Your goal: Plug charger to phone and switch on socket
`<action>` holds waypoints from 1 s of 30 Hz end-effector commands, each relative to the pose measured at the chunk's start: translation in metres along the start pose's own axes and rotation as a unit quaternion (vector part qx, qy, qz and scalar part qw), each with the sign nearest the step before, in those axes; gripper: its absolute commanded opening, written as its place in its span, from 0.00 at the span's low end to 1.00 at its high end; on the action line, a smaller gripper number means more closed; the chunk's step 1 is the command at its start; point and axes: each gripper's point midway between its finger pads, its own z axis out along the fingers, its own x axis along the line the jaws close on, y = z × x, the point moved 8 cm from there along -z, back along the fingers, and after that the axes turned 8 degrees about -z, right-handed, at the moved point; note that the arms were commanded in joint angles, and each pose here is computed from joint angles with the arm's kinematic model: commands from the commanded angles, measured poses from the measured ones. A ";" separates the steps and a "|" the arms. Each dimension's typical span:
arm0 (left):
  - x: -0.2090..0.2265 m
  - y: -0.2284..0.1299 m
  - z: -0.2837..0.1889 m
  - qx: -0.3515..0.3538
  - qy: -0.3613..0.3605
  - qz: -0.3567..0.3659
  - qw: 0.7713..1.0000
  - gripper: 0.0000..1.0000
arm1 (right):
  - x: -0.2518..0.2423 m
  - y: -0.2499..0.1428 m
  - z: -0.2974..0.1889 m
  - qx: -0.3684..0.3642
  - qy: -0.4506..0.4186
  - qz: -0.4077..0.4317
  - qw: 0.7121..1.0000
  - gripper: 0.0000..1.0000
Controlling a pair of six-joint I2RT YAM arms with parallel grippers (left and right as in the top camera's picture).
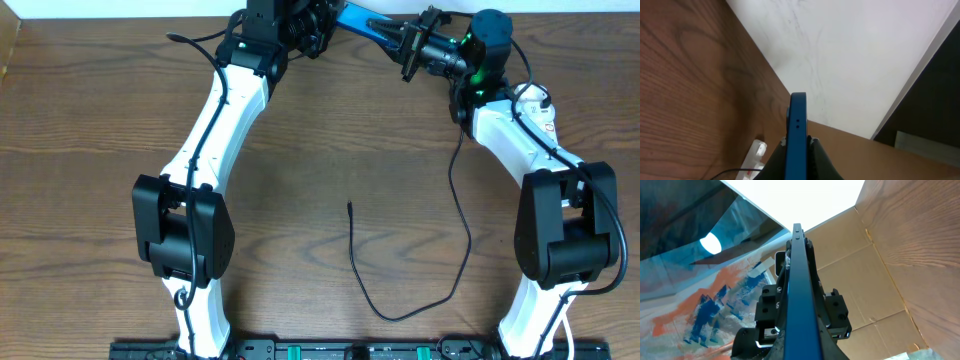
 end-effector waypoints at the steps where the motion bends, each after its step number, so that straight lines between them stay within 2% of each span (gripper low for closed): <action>1: -0.010 -0.004 -0.006 -0.002 -0.014 0.017 1.000 0.07 | 0.008 -0.015 0.008 0.031 0.000 -0.017 0.999 0.15; 3: -0.010 -0.004 -0.006 -0.002 -0.014 0.017 1.000 0.07 | 0.008 -0.015 0.008 0.033 0.000 -0.028 0.999 0.42; 6: -0.010 0.000 -0.008 -0.006 -0.015 0.014 1.000 0.07 | 0.012 -0.014 0.005 0.032 0.009 -0.074 0.997 0.75; 9: -0.010 0.010 -0.011 -0.014 -0.017 -0.008 1.000 0.07 | 0.013 -0.011 0.000 0.032 0.010 -0.107 0.994 0.92; 11: -0.010 0.019 -0.015 -0.022 -0.019 -0.022 0.999 0.07 | 0.014 -0.008 -0.004 0.036 0.009 -0.131 0.991 0.98; 14: -0.010 0.036 -0.024 -0.019 -0.023 -0.045 0.999 0.08 | 0.015 -0.005 -0.014 0.053 0.005 -0.167 0.985 0.99; 18: -0.010 0.053 -0.040 0.039 -0.027 -0.095 0.994 0.08 | 0.013 0.002 -0.029 0.073 -0.003 -0.218 0.973 0.99; 20: -0.010 0.064 -0.051 0.072 -0.029 -0.111 0.991 0.07 | 0.012 0.004 -0.036 0.083 -0.006 -0.242 0.967 0.90; 23: -0.009 0.078 -0.068 0.116 -0.034 -0.118 0.986 0.07 | 0.008 0.005 -0.040 0.095 -0.011 -0.270 0.958 0.86; 27: -0.006 0.089 -0.091 0.188 -0.035 -0.127 0.973 0.07 | 0.000 0.005 -0.038 0.103 -0.021 -0.289 0.952 0.90; 30: -0.006 0.094 -0.105 0.229 -0.050 -0.083 0.968 0.08 | -0.009 0.002 -0.032 0.111 -0.032 -0.296 0.948 0.92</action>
